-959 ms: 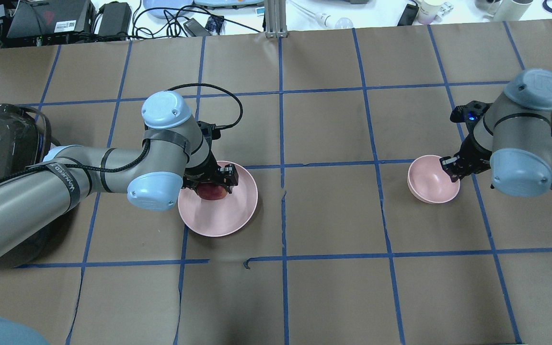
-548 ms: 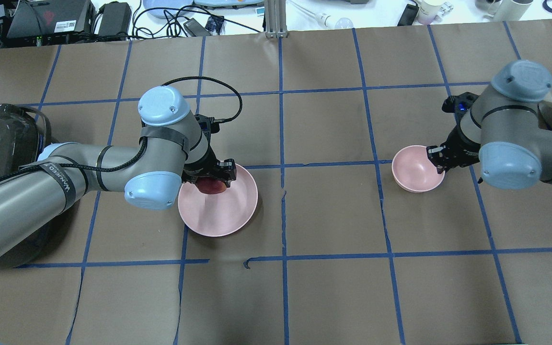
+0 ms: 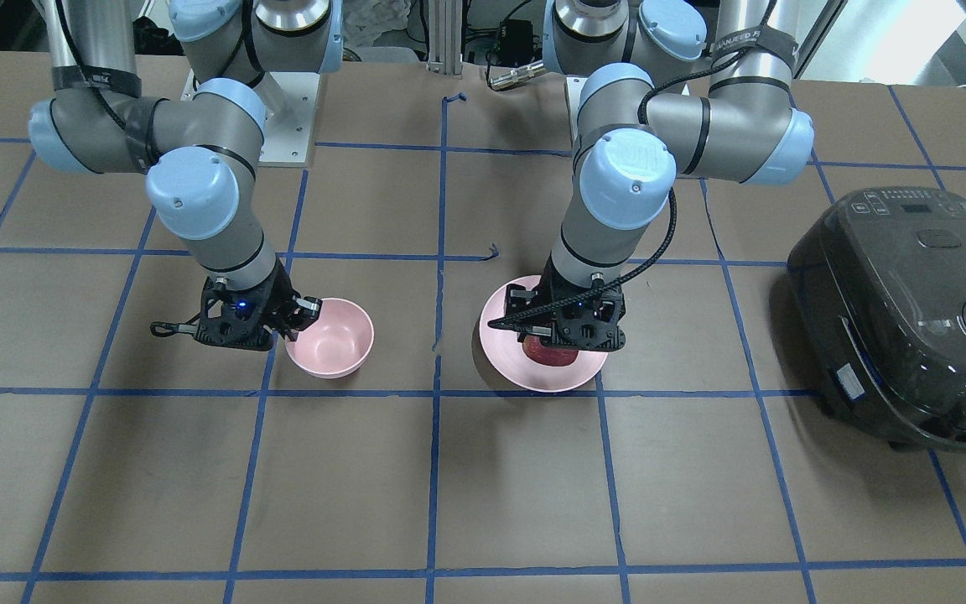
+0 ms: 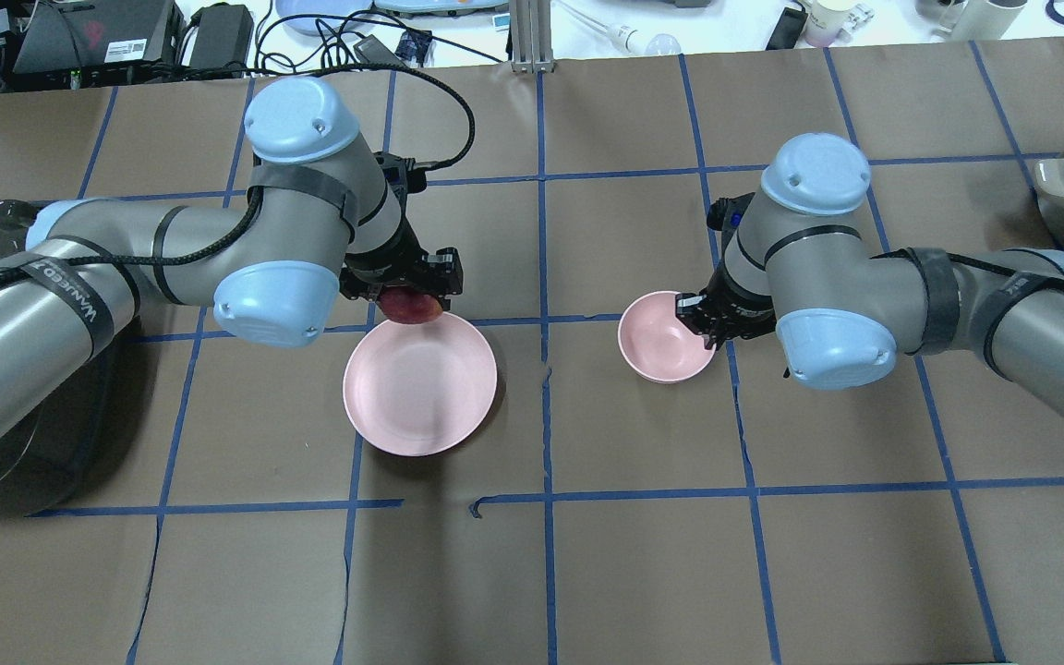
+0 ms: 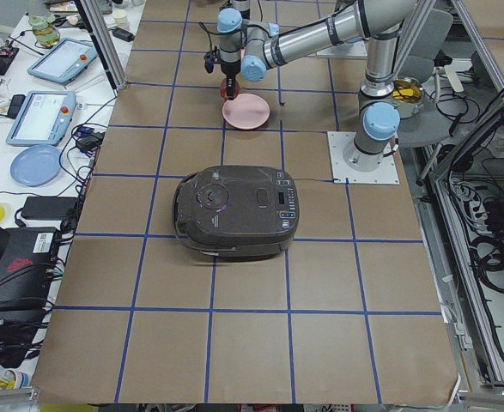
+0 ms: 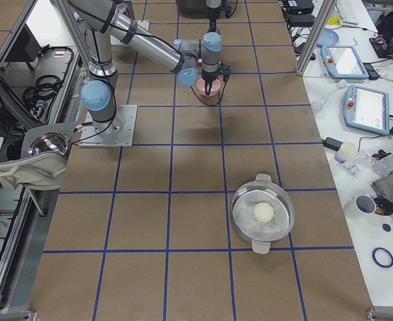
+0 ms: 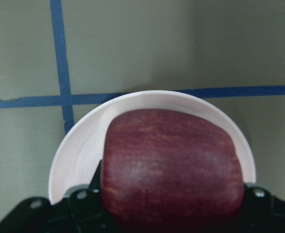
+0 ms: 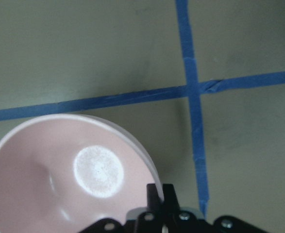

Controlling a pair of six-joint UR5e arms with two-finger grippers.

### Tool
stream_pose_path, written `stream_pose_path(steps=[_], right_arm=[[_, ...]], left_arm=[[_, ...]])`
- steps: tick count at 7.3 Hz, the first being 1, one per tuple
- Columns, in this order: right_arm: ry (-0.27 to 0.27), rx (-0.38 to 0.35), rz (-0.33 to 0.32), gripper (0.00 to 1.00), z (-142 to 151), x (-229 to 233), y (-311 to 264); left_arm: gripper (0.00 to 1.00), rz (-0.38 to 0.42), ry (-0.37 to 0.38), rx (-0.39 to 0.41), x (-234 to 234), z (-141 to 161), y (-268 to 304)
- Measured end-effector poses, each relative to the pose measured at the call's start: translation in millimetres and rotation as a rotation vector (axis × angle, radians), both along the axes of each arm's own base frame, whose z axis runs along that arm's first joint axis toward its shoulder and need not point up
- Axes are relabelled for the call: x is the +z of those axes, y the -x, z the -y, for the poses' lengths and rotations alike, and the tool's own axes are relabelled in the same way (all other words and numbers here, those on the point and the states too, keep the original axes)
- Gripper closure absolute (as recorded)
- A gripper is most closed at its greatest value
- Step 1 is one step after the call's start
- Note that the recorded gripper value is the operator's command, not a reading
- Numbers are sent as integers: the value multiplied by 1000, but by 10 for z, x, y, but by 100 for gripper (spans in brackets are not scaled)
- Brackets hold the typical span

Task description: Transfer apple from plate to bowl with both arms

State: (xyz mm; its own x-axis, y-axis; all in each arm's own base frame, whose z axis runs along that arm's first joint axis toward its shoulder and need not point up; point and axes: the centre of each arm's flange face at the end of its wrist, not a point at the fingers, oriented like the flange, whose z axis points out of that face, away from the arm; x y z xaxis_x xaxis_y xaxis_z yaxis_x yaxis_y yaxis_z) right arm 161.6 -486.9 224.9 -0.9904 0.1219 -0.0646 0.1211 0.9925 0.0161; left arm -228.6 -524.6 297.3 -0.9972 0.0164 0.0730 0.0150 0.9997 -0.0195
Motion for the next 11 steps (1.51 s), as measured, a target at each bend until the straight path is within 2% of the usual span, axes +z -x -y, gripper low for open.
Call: stream_pose_path(steps=[1, 2, 4, 6, 8, 10, 11], right_arm=[[-5, 2, 5, 22, -30, -12, -91], [-8, 5, 6, 2, -42, -25, -123], [1, 15, -10, 0, -19, 0, -116], [45, 19, -68, 0, 179, 412, -74], [15, 20, -97, 0, 368, 1423, -62], [25, 18, -102, 0, 372, 2553, -57], [23, 19, -102, 0, 320, 2926, -53]], left_arm=[[100, -15, 2, 21, 170, 41, 203], [100, -49, -9, 57, 246, 32, 374], [100, -109, -38, 122, 257, -60, 711], [99, -134, -55, 153, 185, -142, 974], [99, -181, -36, 220, 97, -173, 1271], [98, -224, -24, 296, -82, -211, 1584], [97, -237, -26, 348, -183, -231, 1724]])
